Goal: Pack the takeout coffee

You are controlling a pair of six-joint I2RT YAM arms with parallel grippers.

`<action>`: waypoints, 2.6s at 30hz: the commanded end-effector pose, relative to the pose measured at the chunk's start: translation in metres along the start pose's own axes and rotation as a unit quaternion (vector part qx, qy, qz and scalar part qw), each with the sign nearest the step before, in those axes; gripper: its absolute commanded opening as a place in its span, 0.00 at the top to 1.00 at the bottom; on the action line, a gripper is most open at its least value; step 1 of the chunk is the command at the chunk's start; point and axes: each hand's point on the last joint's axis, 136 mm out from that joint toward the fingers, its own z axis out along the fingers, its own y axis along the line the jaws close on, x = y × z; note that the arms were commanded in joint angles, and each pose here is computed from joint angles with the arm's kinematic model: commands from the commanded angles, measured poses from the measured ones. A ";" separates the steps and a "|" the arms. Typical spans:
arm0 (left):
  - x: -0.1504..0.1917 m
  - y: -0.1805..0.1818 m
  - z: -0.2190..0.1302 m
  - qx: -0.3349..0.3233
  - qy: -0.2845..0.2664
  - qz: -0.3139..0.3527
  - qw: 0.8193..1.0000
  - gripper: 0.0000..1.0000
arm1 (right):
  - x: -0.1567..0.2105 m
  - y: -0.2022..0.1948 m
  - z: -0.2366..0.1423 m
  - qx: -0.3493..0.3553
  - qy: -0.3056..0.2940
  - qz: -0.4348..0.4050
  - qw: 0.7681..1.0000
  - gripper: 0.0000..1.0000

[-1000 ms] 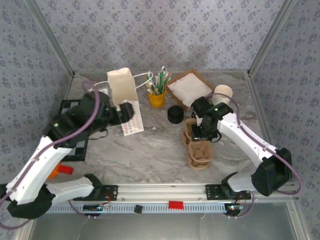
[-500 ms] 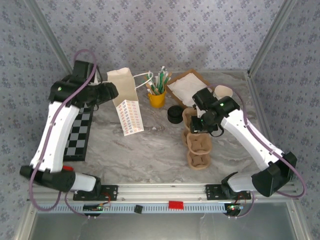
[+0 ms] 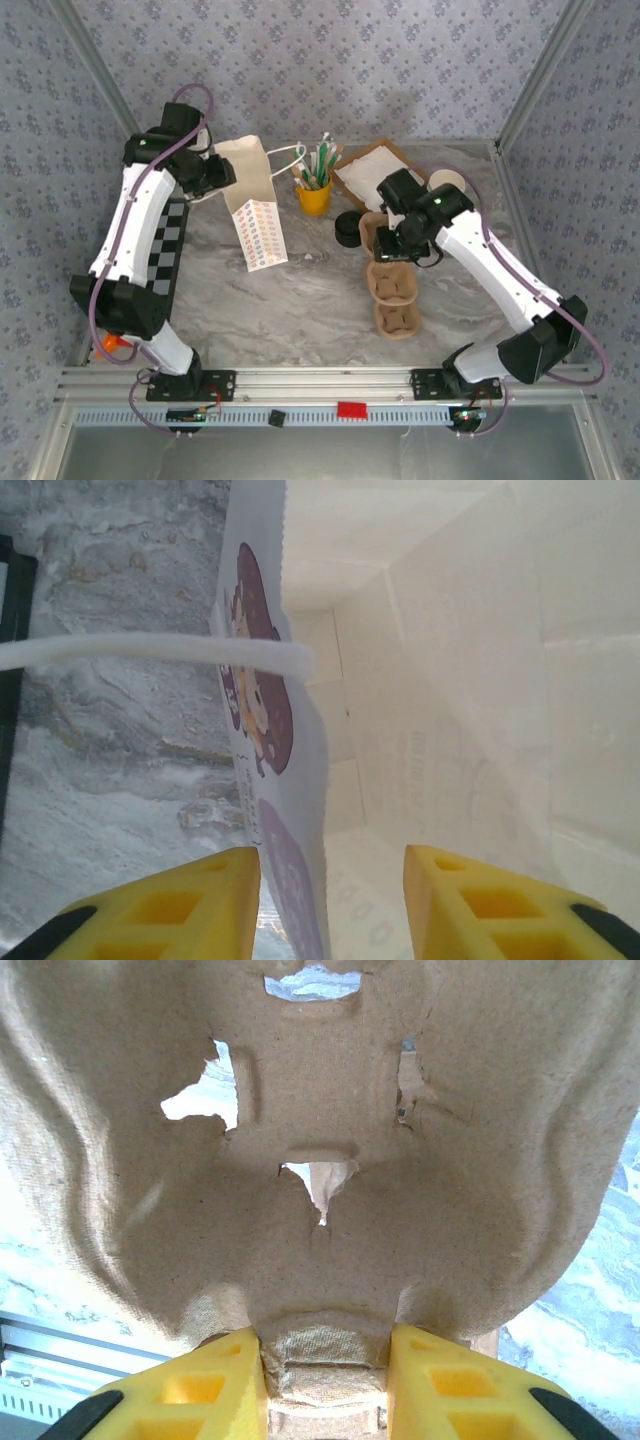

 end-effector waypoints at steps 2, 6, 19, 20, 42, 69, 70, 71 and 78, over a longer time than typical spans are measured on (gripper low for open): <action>-0.008 -0.004 0.005 0.004 0.007 0.014 1.000 0.69 | 0.008 0.000 -0.010 0.002 0.018 -0.012 1.000 0.68; -0.007 -0.003 0.001 -0.005 0.012 0.025 1.000 0.86 | 0.012 -0.001 -0.012 -0.001 0.024 -0.014 1.000 0.68; 0.050 -0.012 -0.042 -0.002 0.066 0.041 0.997 1.00 | 0.020 0.005 -0.026 -0.028 0.018 0.017 0.999 0.70; 0.057 -0.017 -0.045 0.003 0.068 0.044 0.997 1.00 | 0.021 0.004 -0.028 -0.027 0.018 0.020 0.999 0.70; 0.127 -0.105 -0.054 0.086 0.008 -0.001 0.996 1.00 | 0.055 -0.030 -0.107 -0.024 -0.027 0.091 0.995 0.70; 0.142 -0.109 -0.041 0.112 0.027 0.001 0.993 0.88 | -0.023 0.064 -0.177 -0.176 -0.138 0.077 0.972 0.73; 0.142 -0.109 -0.041 0.112 0.027 0.005 0.993 0.88 | -0.025 0.068 -0.179 -0.178 -0.141 0.074 0.971 0.74; 0.143 -0.108 -0.041 0.110 0.027 0.008 0.994 0.89 | -0.027 0.073 -0.181 -0.184 -0.145 0.071 0.970 0.74; 0.140 -0.108 -0.043 0.107 0.022 0.010 0.994 0.97 | -0.041 0.113 -0.175 -0.214 -0.145 0.051 0.965 0.73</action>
